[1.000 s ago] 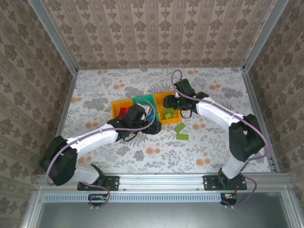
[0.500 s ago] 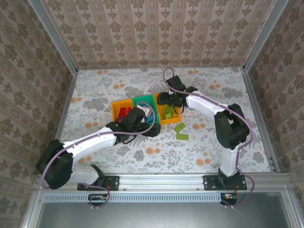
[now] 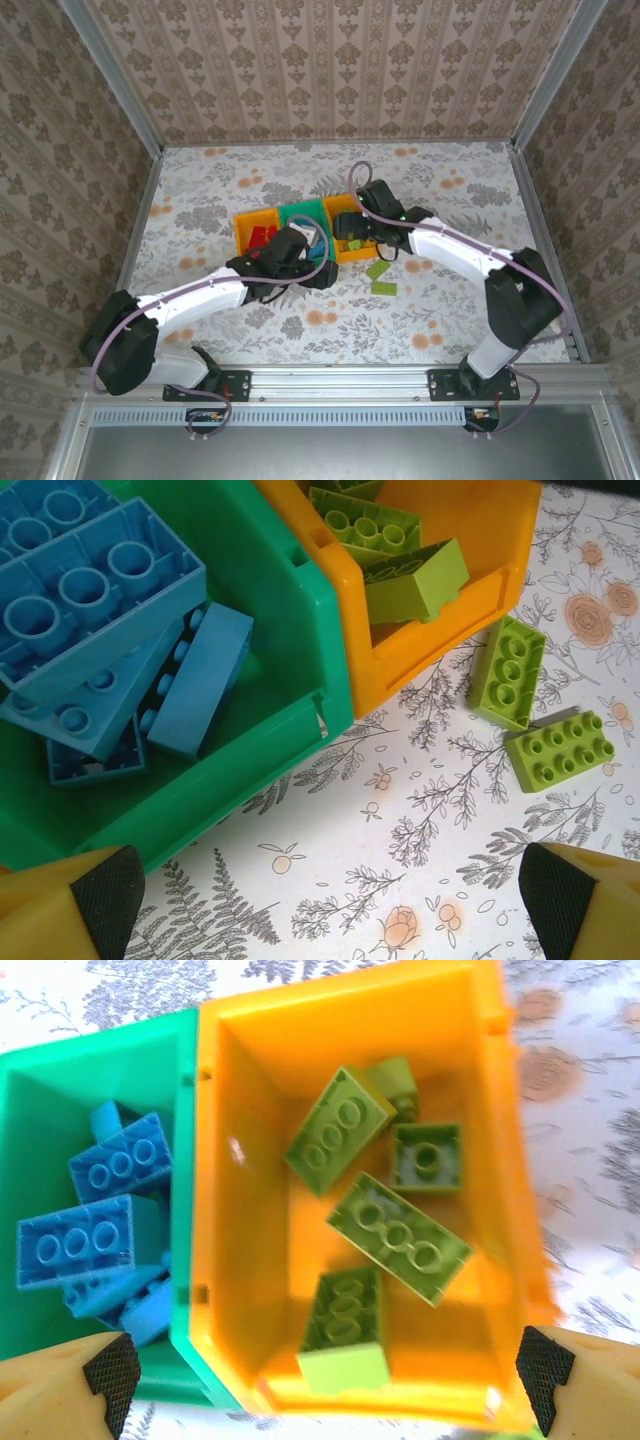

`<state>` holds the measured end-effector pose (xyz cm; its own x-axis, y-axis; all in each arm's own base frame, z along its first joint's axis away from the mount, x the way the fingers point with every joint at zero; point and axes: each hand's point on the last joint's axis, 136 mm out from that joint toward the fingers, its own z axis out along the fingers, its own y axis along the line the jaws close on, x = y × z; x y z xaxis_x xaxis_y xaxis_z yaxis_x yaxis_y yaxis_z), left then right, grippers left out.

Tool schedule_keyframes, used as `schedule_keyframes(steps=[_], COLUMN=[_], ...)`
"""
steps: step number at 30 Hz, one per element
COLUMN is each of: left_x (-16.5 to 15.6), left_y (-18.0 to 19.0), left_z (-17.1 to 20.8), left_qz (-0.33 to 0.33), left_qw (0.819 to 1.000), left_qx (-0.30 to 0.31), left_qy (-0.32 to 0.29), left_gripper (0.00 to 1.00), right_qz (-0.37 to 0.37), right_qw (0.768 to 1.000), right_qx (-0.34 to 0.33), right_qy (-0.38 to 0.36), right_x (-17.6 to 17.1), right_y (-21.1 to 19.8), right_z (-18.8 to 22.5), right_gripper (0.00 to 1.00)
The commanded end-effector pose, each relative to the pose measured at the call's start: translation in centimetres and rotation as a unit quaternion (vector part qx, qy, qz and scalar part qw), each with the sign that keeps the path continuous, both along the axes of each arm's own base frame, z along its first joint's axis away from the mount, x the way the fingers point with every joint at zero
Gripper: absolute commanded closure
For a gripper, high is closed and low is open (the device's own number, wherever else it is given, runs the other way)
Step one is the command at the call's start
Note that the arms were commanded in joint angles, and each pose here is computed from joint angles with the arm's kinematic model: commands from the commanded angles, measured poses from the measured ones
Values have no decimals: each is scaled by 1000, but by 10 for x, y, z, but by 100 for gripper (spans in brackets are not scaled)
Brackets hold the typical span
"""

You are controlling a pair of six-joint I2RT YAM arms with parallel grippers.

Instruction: Sort the legos into containers by color

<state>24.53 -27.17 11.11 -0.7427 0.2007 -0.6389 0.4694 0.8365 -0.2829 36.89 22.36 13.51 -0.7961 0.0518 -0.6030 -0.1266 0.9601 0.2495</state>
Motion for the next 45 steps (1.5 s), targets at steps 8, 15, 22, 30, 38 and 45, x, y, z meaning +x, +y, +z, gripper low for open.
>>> schedule_keyframes(steps=[8,15,22,30,38,45], left_x=[1,1,1,2,1,0], left_y=[10,12,13,12,15,19], left_z=[13,18,16,14,15,11], left_qz=[13,16,15,16,18,22], left_qw=[999,999,999,999,999,999], left_qx=[-16,-16,-14,-12,-10,-4], left_qy=[-39,-48,-45,-42,-43,-40], left_gripper=[0,0,0,0,0,0], right_qz=[-125,-160,-146,-140,-151,-151], right_qw=[979,975,981,982,974,971], right_qx=[-145,-150,-127,-126,-162,-168], right_qy=[-65,-39,-3,24,54,74], right_x=[-67,-100,-118,-126,-129,-131], right_y=[-59,-68,-62,-53,-54,-52], right_z=[-10,-44,-75,-90,-116,-133], right_gripper=[0,0,3,8,10,33])
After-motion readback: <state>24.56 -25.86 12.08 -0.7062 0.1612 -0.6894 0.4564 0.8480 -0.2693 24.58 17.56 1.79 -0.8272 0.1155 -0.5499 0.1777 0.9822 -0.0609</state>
